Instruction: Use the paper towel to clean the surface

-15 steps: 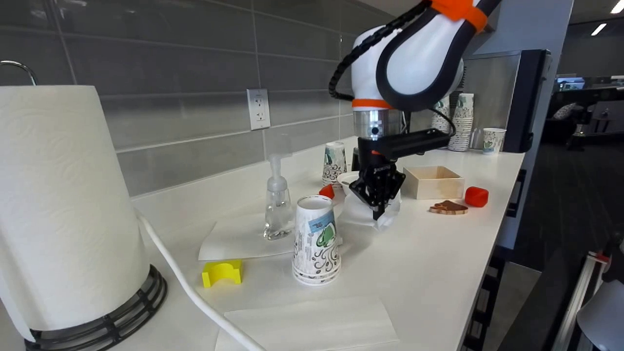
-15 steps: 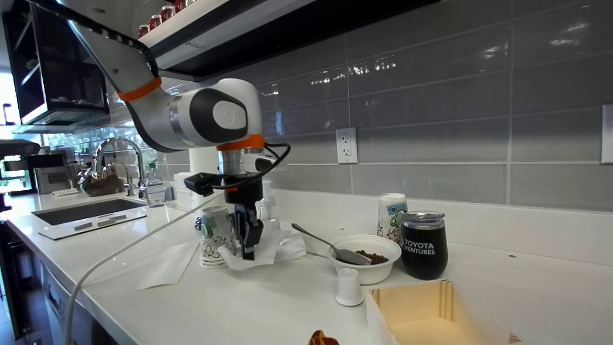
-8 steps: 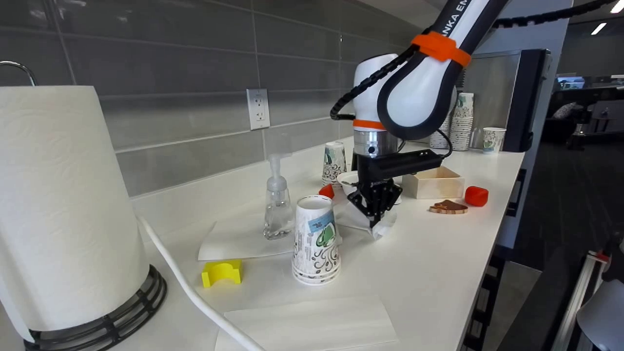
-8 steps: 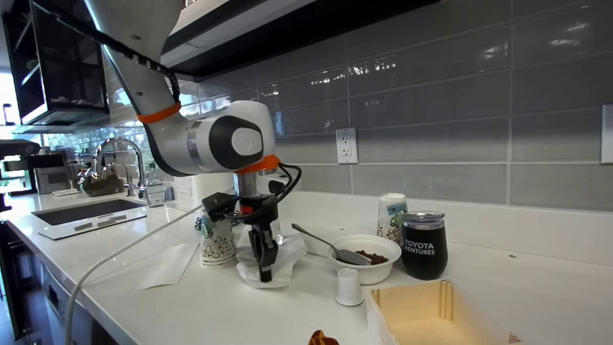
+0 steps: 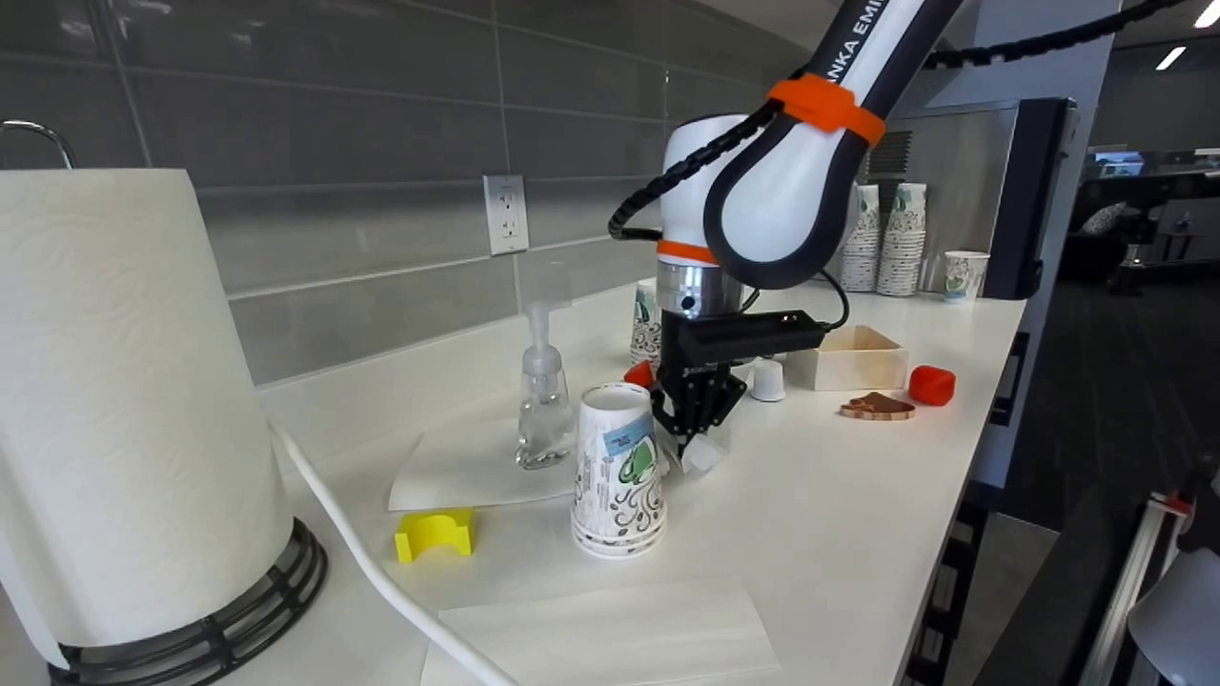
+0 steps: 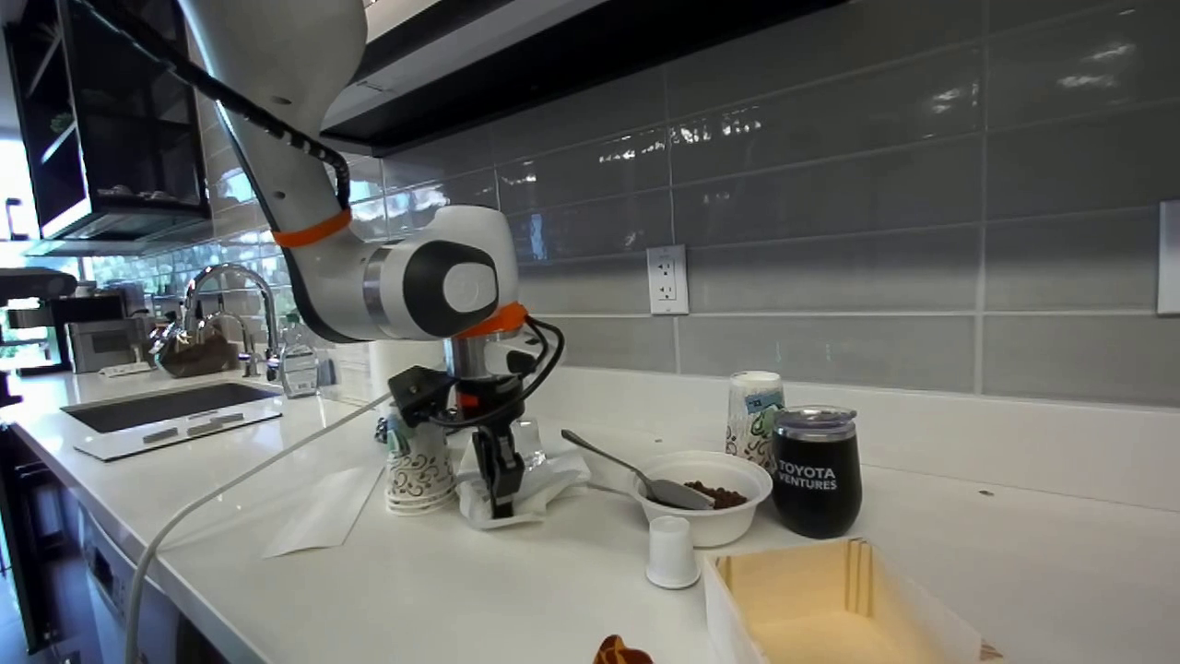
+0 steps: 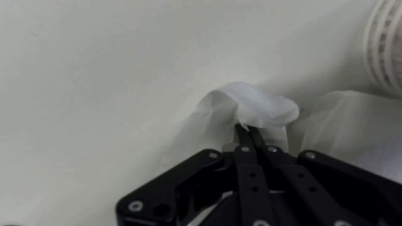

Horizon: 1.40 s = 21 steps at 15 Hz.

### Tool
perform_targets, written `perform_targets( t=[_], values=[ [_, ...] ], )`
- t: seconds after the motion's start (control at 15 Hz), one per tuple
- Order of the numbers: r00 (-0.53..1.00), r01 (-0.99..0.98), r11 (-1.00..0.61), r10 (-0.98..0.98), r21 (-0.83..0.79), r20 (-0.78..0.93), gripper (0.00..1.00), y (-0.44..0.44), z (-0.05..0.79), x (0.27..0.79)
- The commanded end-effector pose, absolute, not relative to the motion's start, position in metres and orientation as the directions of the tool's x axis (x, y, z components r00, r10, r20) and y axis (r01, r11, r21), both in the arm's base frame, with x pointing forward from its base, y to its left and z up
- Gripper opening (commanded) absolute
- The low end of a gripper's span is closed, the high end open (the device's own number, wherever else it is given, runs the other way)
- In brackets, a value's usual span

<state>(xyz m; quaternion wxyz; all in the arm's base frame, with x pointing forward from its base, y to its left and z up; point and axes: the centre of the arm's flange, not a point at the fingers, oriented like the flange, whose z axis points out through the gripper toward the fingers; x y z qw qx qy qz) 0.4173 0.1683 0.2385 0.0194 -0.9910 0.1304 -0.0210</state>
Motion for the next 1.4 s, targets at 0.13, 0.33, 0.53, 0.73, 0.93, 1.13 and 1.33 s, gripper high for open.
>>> perform_targets(
  t=[0.13,0.33,0.53,0.73,0.93,1.13,1.33],
  values=[
    [0.96,-0.268,-0.964,-0.266,-0.001,-0.091,0.0,0.18,0.224,0.406],
    [0.934,-0.345,-0.936,-0.349,0.066,-0.075,0.0,0.156,0.225,0.406],
    [0.897,-0.431,-0.896,-0.438,0.109,-0.058,0.0,0.121,0.225,0.413],
    [0.866,-0.497,-0.864,-0.5,0.086,-0.025,0.0,0.089,0.225,0.424],
    [0.848,-0.529,-0.848,-0.53,0.026,-0.004,0.0,0.076,0.223,0.435],
    [0.858,-0.514,-0.856,-0.512,-0.056,-0.04,0.0,0.088,0.221,0.437],
    [0.89,-0.452,-0.879,-0.432,-0.151,-0.148,0.0,0.111,0.219,0.428]
  ],
)
